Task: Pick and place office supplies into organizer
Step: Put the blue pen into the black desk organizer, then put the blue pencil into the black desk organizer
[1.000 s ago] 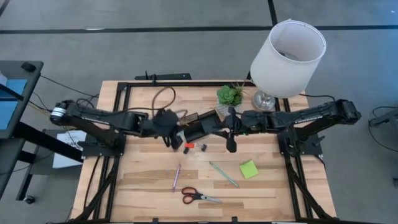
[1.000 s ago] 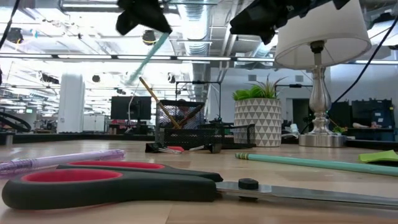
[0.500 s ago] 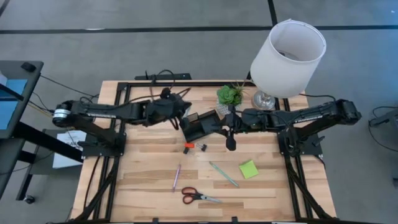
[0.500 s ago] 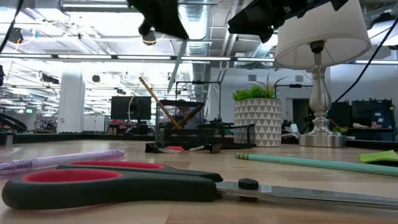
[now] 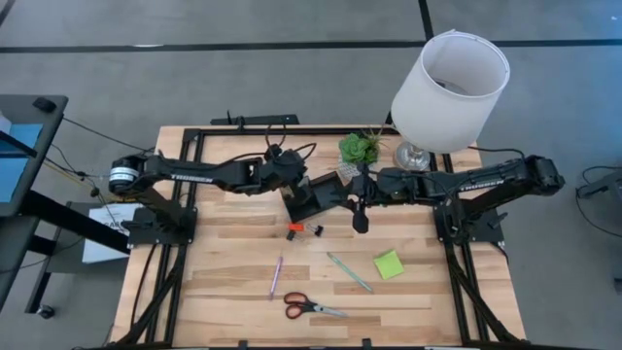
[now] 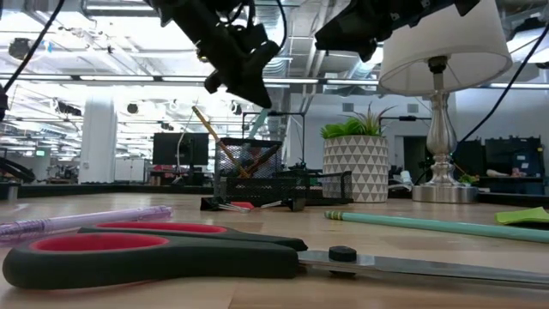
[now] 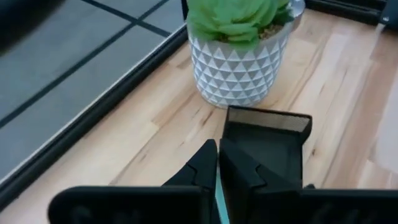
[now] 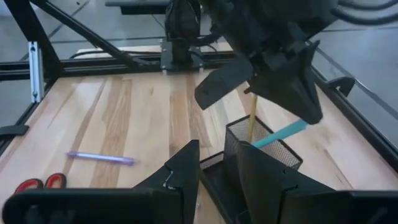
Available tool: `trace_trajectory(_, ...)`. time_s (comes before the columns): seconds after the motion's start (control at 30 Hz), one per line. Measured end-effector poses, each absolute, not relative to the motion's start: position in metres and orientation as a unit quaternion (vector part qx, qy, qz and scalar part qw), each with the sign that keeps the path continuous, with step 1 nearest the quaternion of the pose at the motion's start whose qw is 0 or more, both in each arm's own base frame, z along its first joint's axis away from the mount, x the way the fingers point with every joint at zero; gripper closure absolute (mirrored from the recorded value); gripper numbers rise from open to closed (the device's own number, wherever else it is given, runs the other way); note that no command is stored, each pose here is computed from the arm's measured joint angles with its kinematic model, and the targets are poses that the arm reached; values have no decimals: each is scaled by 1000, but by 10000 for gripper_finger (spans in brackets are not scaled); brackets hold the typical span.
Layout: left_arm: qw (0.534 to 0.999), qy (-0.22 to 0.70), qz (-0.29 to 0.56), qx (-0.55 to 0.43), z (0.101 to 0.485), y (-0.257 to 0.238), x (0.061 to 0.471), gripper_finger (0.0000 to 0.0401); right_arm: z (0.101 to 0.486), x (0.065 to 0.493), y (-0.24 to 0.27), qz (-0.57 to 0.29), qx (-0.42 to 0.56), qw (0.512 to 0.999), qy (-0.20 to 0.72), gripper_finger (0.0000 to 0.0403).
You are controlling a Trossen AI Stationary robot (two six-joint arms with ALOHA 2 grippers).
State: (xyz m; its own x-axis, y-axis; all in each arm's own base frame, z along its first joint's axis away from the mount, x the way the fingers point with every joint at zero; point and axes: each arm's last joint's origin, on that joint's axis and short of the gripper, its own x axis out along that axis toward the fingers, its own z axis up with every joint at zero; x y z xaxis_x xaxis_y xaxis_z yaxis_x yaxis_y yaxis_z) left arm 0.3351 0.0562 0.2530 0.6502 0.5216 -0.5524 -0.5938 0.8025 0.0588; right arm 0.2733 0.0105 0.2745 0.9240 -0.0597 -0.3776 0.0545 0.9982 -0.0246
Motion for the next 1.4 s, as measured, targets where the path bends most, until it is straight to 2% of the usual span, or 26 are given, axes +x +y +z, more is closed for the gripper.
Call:
trace_trajectory(0.37,905,306,285,-78,249,60,334,310,273,273,11,-34,15,980,198,301)
trace_trajectory(0.5,915,303,252,-89,257,57,335,293,274,271,14,-30,26,979,198,301)
trace_trajectory(0.63,929,304,201,-63,289,52,336,294,277,266,18,-30,54,977,204,301)
trace_trajectory(0.8,925,374,46,39,305,25,332,304,268,257,26,-86,89,959,255,301)
trace_trajectory(0.9,913,399,-22,80,295,9,329,309,259,253,35,-132,111,944,281,301)
trace_trajectory(1.03,907,410,-41,92,276,-3,327,314,253,245,48,-157,170,925,303,301)
trace_trajectory(1.13,914,386,-67,103,261,-5,328,314,249,239,57,-164,213,906,326,301)
trace_trajectory(1.27,925,337,-143,100,244,-10,333,314,244,233,68,-169,259,885,349,301)
trace_trajectory(1.4,918,325,-194,120,222,-18,346,314,242,231,77,-167,279,877,353,301)
